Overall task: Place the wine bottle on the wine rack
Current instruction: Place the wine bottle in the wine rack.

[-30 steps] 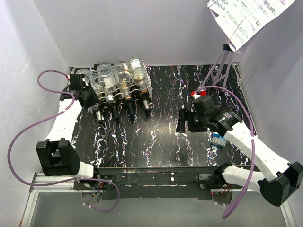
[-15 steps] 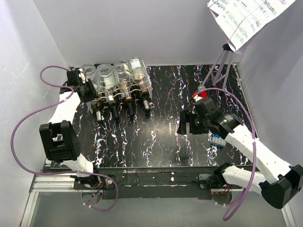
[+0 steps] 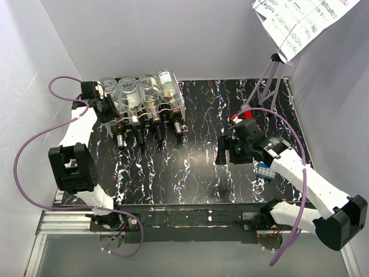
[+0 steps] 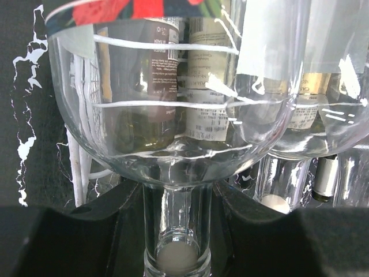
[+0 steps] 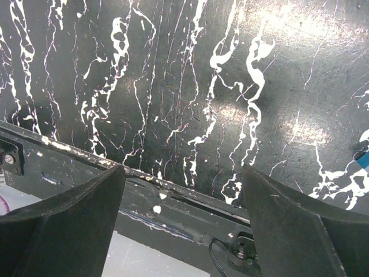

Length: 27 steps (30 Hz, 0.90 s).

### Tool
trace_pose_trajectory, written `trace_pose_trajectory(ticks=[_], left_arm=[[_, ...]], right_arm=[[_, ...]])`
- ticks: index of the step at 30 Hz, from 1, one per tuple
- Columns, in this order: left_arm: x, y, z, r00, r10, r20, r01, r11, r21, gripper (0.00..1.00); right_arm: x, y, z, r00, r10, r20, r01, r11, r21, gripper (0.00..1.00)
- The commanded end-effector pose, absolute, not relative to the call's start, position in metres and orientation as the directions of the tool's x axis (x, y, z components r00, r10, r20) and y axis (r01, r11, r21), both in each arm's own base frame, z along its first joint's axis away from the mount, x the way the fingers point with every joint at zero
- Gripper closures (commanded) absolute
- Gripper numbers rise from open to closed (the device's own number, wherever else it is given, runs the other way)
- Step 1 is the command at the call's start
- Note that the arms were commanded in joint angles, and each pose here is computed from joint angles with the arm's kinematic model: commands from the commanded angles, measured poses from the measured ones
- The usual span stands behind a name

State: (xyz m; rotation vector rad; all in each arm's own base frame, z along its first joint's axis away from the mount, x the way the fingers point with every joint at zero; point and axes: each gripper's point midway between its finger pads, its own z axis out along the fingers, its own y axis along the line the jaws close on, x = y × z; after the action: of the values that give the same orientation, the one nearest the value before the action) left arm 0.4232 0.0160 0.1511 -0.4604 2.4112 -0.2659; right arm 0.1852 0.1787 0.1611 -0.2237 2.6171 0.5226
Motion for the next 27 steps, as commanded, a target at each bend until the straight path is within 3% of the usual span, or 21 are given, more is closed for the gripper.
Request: trace_pose_trajectory(ticks=[1,3,5,7,9,15,27], left_arm=[[0.457,0.025,0.194,-0.602,-0.379,-0.703,-0.225,0.925,-0.306,0.96],[0.451,0.026,0.193,-0.601,-0.370,-0.709,-0.226,0.929,-0.294,0.96],[0.447,0.027,0.193,-0.604,-0.354,-0.714,-0.218,0.935,-0.280,0.87],[0.444,0.028,0.192,-0.606,-0.343,-0.717,-0.215,0.939,-0.267,0.70],[0.443,0.029,0.190,-0.610,-0.340,-0.716,-0.215,0.940,-0.263,0.60],[0.445,0.031,0.186,-0.604,-0.364,-0.709,-0.248,0.931,-0.267,0.36],[0.436,0.033,0.232,-0.516,-0.358,-0.778,-0.235,0.933,-0.273,0.08]], right_arm=[[0.191,0.184,0.174,-0.864,-0.067,-0.499,-0.268,0.900,0.343,0.11],[0.190,0.184,0.173,-0.866,-0.062,-0.496,-0.263,0.901,0.345,0.11],[0.190,0.184,0.173,-0.866,-0.059,-0.496,-0.261,0.900,0.348,0.11],[0.190,0.185,0.173,-0.867,-0.058,-0.496,-0.261,0.899,0.351,0.11],[0.189,0.185,0.172,-0.868,-0.059,-0.492,-0.261,0.899,0.352,0.11],[0.189,0.187,0.174,-0.870,-0.061,-0.490,-0.265,0.895,0.359,0.11],[0.188,0.187,0.176,-0.868,-0.046,-0.494,-0.258,0.892,0.370,0.11]])
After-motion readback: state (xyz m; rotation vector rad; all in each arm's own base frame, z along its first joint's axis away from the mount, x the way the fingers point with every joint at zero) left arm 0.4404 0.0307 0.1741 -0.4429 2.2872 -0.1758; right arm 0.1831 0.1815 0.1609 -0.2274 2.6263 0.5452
